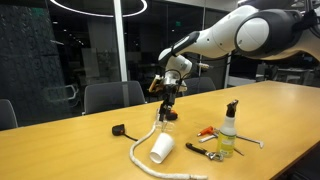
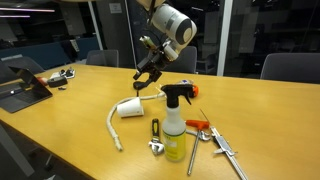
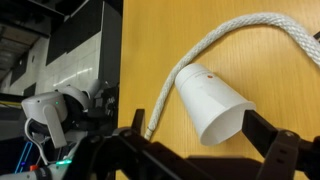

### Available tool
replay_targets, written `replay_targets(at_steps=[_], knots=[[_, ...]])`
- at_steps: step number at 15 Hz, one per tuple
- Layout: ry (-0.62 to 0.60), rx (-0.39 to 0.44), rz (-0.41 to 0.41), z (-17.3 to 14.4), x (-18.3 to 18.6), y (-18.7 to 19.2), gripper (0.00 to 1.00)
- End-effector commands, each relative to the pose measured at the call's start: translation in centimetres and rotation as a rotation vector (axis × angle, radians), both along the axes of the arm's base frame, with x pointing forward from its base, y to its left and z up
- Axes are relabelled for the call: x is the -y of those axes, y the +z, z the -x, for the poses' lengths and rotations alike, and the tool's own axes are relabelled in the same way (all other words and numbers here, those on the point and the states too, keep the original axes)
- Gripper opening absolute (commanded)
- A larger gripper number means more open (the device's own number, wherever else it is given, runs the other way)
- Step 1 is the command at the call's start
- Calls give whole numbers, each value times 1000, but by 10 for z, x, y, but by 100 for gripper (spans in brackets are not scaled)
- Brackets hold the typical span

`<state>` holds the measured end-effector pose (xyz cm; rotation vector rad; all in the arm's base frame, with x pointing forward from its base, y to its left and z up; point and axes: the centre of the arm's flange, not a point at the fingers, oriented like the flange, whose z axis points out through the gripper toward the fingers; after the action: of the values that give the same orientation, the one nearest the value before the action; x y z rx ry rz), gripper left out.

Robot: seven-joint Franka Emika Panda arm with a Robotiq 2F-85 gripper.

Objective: Pick up the cup and put it upright

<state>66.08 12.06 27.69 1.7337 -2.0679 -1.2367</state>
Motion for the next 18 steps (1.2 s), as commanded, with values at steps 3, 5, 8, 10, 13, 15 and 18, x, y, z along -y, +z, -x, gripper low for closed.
replay_targets(at_steps=[3, 5, 8, 10, 13, 15, 18], knots=[[-175, -79, 22, 0, 11, -9, 100], [-199, -100, 28, 3, 19, -17, 100], [-228, -148, 39, 11, 29, -35, 100], [-243, -185, 49, 19, 36, -48, 100], [-246, -226, 43, 28, 37, -61, 100], [-240, -245, 29, 35, 30, -65, 100], [-240, -268, 2, 44, 19, -70, 100]])
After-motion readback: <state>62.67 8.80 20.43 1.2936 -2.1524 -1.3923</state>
